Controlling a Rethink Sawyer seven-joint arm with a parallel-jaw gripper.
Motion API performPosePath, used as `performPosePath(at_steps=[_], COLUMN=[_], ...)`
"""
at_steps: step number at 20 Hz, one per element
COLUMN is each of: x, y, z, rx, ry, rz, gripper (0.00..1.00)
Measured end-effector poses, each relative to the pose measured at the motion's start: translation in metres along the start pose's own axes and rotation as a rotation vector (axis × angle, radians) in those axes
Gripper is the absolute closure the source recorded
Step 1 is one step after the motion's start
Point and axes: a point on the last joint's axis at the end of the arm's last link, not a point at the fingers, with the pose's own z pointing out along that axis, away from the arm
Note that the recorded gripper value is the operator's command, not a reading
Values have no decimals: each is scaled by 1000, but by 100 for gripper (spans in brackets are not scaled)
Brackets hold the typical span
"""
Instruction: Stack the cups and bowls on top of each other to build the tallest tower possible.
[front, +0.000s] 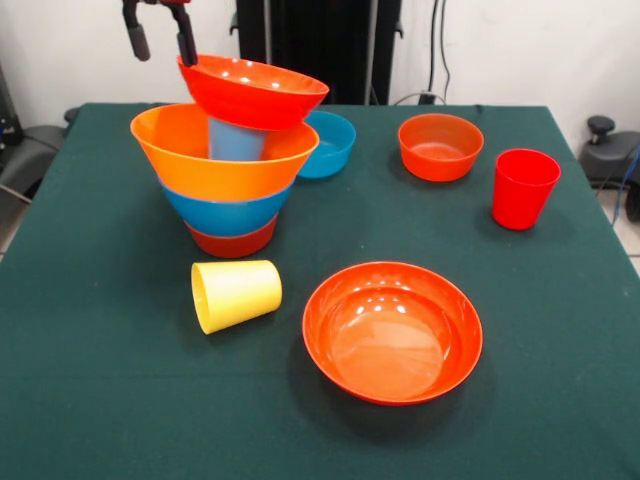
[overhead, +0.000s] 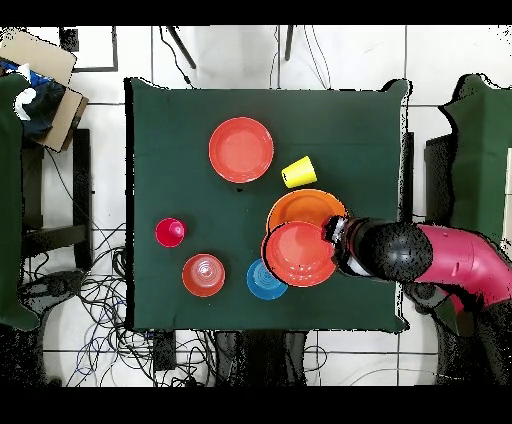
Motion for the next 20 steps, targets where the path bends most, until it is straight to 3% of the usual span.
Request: performPosePath(at_steps=[7, 11, 17, 20], x=[-5, -9, -16, -25], y=[5, 17, 49, 75], z=[-13, -27, -55, -75], rx=[20, 35, 57, 67], ry=[-13, 2, 54, 77], rz=[-11, -20, -45, -67], gripper=[0, 0, 0, 0])
